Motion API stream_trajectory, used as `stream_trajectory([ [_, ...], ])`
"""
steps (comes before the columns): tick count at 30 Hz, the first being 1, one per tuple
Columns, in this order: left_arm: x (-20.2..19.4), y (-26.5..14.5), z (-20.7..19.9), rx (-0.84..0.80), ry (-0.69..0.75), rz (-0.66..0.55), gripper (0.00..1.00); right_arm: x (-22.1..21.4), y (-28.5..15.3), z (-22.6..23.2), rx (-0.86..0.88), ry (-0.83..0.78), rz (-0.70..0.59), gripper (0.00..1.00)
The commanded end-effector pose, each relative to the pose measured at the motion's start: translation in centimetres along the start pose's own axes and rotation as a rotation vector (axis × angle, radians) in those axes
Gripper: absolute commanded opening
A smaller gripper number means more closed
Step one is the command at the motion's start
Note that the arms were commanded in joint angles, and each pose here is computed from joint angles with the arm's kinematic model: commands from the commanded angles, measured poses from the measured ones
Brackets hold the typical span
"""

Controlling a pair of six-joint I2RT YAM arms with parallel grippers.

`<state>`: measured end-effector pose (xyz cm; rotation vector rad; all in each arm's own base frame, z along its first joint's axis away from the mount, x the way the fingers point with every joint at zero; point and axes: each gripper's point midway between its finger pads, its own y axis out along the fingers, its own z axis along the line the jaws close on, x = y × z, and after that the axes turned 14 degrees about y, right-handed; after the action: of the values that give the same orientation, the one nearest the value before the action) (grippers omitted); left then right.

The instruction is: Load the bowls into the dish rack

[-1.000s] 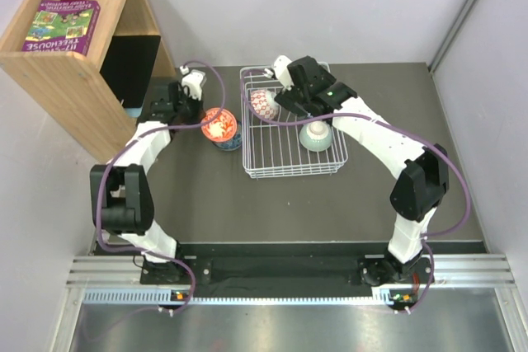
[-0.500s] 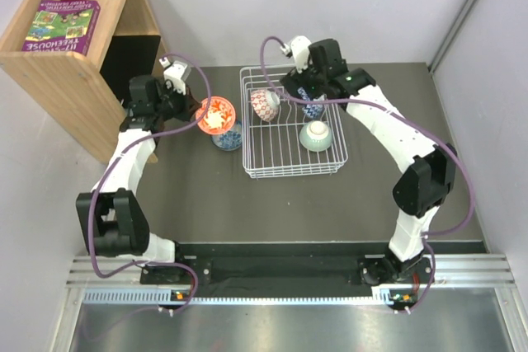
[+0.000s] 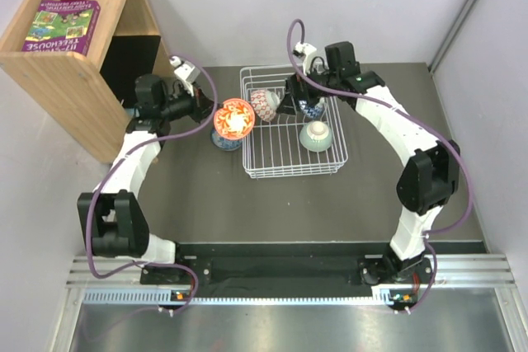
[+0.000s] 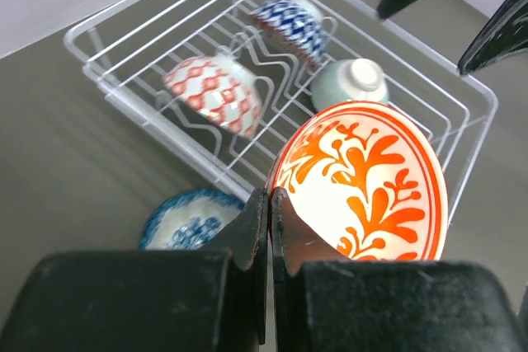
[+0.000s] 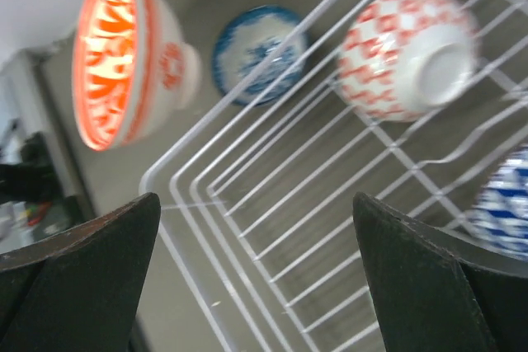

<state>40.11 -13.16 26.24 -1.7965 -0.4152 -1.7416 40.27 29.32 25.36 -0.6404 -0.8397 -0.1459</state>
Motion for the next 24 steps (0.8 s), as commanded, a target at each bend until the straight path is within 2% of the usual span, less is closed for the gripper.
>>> stream_trajectory([
  [1, 1.9, 2.2, -3.6, -0.166, 0.077, -0.093, 0.0, 0.0, -0.1, 4.2, 0.281, 0.09, 0.004, 0.99],
  [6, 1.5, 4.6, -5.8, -0.256, 0.079, -0.09, 0.0, -1.1, 0.2, 4.9, 0.383, 0.154, 0.032, 1.0],
  [11, 0.9, 5.7, -5.6, -0.274, 0.062, -0.087, 0.0, -2.0, 0.1, 4.2, 0.422, 0.214, 0.044, 1.0],
  [24, 2.7, 5.2, -7.2, -0.347, 0.063, -0.128, 0.0, -4.5, 2.2, 2.7, 0.511, 0.306, 0.128, 1.0],
])
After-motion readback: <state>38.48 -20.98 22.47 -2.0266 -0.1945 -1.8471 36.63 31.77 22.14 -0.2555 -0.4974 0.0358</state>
